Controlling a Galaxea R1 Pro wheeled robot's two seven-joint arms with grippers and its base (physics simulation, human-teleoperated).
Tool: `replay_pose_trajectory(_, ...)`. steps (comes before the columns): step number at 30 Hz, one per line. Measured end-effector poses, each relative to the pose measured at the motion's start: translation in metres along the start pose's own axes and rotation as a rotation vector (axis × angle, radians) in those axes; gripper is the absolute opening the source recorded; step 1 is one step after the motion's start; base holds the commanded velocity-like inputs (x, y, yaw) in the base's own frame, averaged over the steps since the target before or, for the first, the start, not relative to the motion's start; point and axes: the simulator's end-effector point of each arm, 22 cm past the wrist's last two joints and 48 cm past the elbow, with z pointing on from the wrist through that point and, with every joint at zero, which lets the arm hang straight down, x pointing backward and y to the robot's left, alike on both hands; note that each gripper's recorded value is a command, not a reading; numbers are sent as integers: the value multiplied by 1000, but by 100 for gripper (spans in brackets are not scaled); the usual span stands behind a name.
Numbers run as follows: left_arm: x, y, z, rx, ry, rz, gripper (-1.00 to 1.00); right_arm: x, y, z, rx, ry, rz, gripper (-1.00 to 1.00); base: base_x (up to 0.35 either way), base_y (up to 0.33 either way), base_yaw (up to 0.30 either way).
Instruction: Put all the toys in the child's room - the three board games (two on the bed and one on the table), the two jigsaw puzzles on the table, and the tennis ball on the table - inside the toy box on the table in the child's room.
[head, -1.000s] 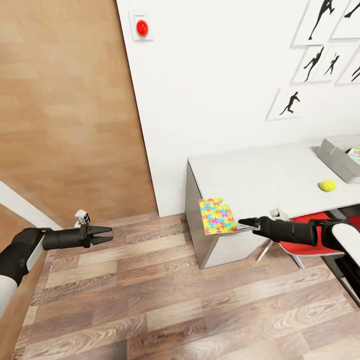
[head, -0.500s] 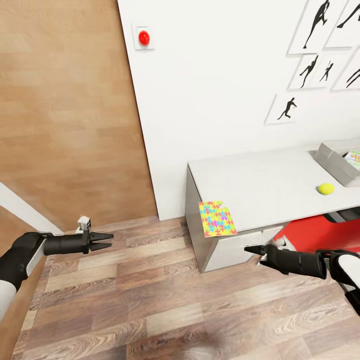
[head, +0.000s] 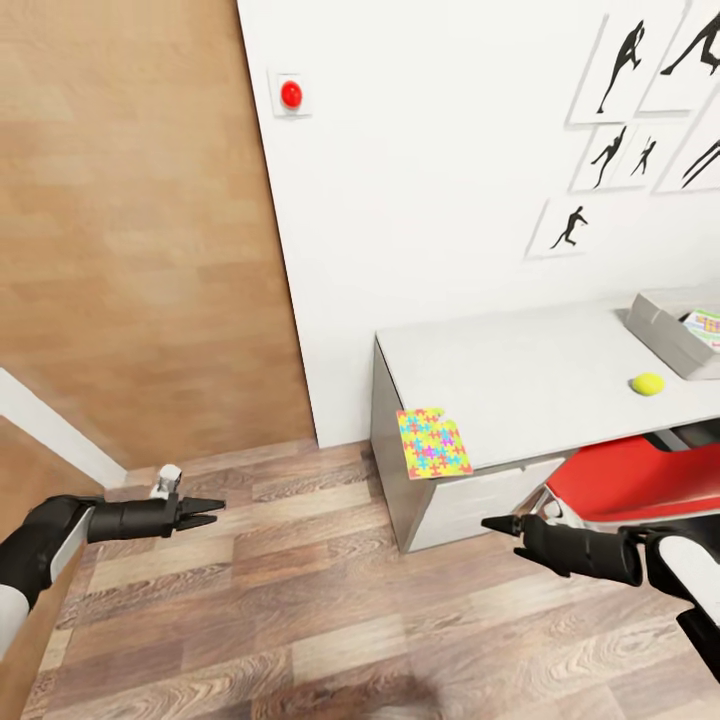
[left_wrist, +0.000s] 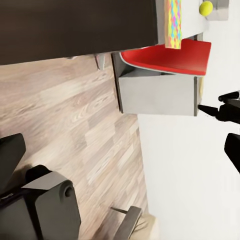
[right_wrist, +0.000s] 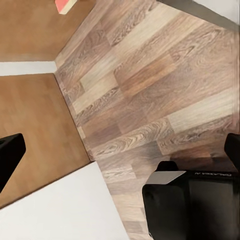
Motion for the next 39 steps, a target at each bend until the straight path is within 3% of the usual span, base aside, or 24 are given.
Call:
replay_pose_trajectory(12, 21, 32, 3, -52, -26, -4, 100, -3, -1, 17, 73, -78, -36, 100, 0, 0, 0)
replay_pose_trajectory(16, 20, 37, 2, -82, -34, -4, 100, 0, -13, 22, 104, -76, -18, 100, 0, 0, 0)
replay_pose_trajectory(20, 15, 35, -1, -85, -52, -4, 100, 1, -30, 25, 133, -76, 21, 100, 0, 0, 0)
replay_pose_trajectory(28, 11, 27, 2, -73, -67, 4, 100, -1, -39, 24, 150, -95, 46, 100, 0, 0, 0)
replay_pose_trajectory(39, 18, 12, 34, -48, -51, -13, 100, -4, -39, 19, 156, -108, 44, 100, 0, 0, 0)
